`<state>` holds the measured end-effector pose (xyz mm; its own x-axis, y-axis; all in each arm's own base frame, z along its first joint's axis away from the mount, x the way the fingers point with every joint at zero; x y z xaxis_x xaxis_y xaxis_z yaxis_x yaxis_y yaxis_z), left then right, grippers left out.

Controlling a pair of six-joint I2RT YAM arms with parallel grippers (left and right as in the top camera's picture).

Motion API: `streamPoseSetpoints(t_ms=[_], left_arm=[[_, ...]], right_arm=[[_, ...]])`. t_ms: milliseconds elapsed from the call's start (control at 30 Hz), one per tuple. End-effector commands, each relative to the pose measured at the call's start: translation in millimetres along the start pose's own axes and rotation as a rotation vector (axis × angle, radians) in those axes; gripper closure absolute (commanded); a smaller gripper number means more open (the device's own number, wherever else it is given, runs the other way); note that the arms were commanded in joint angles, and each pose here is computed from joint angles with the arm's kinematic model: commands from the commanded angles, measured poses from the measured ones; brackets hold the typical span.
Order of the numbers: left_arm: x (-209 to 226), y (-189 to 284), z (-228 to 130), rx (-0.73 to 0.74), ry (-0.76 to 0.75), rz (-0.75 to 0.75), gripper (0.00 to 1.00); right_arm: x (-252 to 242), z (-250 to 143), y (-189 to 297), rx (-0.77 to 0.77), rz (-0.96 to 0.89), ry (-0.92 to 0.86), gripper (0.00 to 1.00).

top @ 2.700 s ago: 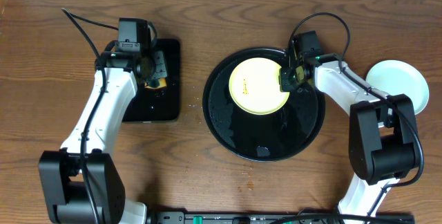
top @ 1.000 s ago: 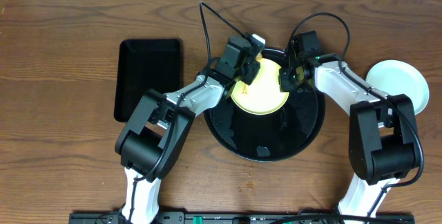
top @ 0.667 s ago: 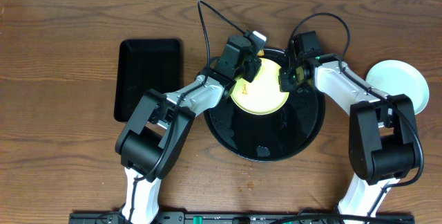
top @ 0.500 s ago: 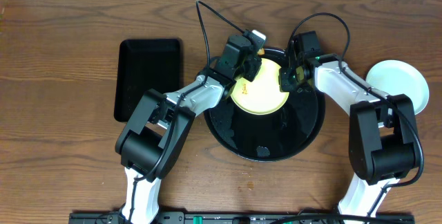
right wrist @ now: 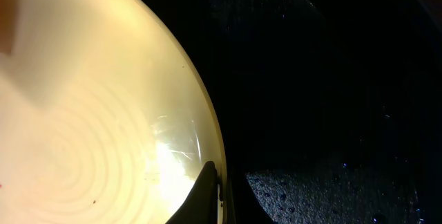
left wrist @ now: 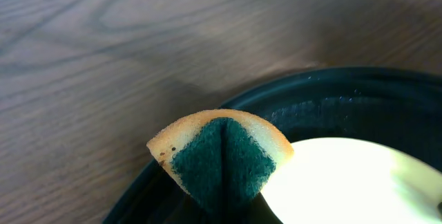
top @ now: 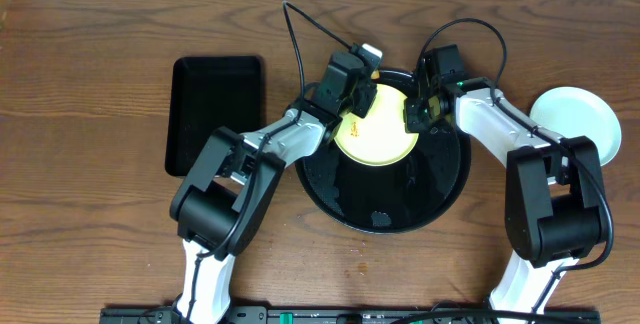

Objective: Clean dirty plates on tray and stack at the side
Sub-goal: 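Scrub the yellow plate with the sponge in the left gripper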

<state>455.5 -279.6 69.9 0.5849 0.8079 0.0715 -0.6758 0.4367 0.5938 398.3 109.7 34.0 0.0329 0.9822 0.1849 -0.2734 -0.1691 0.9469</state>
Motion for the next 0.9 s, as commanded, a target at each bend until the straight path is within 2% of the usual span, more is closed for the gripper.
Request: streamPoseSetpoints(t_ms=[0, 400, 867], left_arm=[[3.4, -8.7, -11.5, 0.027, 0.015, 0.016, 0.93], [-6.3, -9.5, -47.6, 0.179, 0.052, -0.017, 0.93], [-46.7, -0.1, -72.8, 0.309, 0.088, -0.193, 0.92]], right_arm=[[1.5, -27.4, -19.0, 0.1, 0.012, -0.003, 0.99], [1.6, -27.3, -19.0, 0.099, 0.012, -0.003, 0.99], [1.6, -27.3, -19.0, 0.099, 0.012, -0.003, 0.99]])
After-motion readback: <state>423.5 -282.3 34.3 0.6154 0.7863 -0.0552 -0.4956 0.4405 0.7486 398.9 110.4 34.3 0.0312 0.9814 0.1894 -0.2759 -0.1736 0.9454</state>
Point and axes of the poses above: each gripper's point midway between its finger pads, its own y axis back along the fingers, its own x axis along the line the jaws close on, z = x × y, the point moved 3 cm from there along y, back along the fingers, and after that the axes turned 7 degrees about -y, right-handed, at the moved point
